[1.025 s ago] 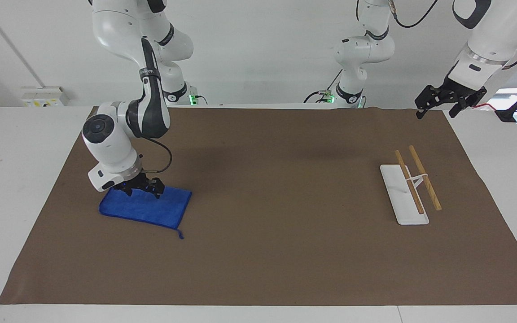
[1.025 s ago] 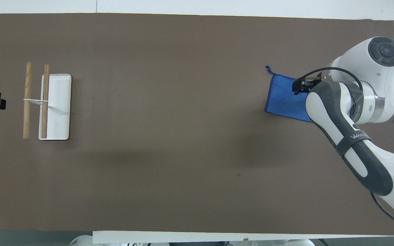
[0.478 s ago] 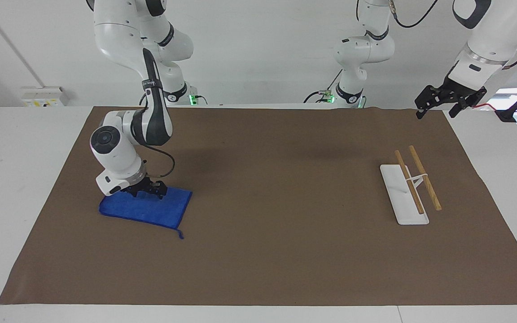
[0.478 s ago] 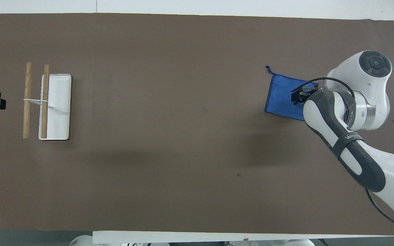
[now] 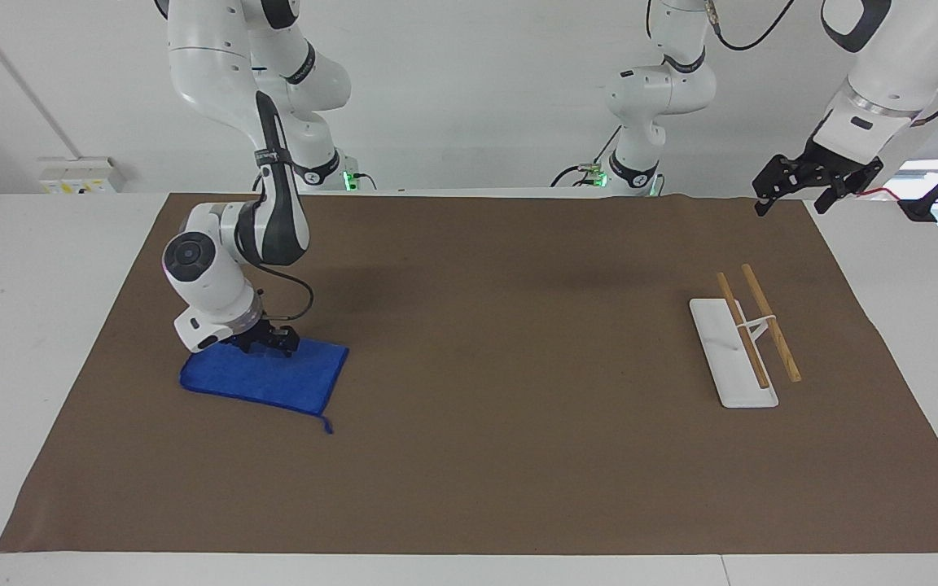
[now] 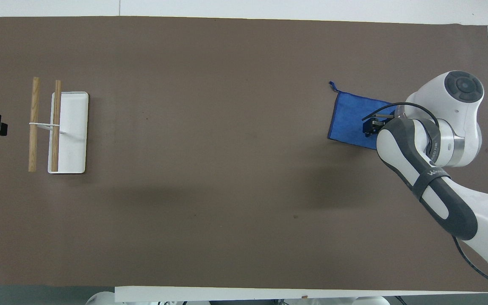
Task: Right arm passes towel to left arm to hang
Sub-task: 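Grasp the blue towel with the right gripper and lift it, then carry the towel toward center while the left gripper reaches toward it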
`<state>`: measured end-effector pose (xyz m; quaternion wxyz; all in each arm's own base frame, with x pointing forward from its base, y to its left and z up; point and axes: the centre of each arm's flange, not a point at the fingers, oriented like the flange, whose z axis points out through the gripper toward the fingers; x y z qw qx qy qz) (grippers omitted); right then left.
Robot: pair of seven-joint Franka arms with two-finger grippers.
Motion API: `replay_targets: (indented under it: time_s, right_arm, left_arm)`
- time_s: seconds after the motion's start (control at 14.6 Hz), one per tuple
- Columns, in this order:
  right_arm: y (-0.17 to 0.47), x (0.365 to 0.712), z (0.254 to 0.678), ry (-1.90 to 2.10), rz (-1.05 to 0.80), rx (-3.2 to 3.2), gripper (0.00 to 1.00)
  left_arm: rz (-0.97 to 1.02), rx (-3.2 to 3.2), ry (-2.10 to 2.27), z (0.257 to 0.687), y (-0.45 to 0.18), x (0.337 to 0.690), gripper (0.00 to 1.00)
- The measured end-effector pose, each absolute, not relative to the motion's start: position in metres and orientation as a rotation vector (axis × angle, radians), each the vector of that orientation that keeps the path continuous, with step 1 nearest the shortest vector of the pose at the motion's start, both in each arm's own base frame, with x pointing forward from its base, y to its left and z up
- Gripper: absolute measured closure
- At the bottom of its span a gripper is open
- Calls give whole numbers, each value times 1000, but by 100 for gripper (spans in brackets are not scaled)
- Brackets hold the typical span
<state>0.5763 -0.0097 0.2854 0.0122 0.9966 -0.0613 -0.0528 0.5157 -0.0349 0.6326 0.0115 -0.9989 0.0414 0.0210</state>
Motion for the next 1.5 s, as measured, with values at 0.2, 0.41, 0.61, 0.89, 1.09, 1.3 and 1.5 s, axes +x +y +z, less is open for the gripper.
replay_targets:
  time_s: [0.2,0.41,0.61,0.89,1.09,1.3,1.5]
  right_arm:
    - [-10,574,285,-180,-167,3108,33]
    - [-8,574,288,-174,-159,3110,52]
    - [-8,574,290,-169,-155,3111,86]
    - [2,585,310,-124,-167,3130,95]
    - [43,609,378,-203,-200,3294,95]
    - [83,617,436,-510,-263,3446,95]
    - [145,612,461,-907,-422,3477,95]
  left_arm:
    - [65,-3115,129,633,-35,516,0]
    - [65,-3115,129,633,-35,516,0]
    - [67,-3115,129,632,-35,516,0]
    - [175,-3110,71,627,-25,508,0]
    - [176,-3100,-148,628,-16,508,0]
    - [154,-3076,-361,625,-21,508,0]
    - [114,-3050,-515,607,-41,510,0]
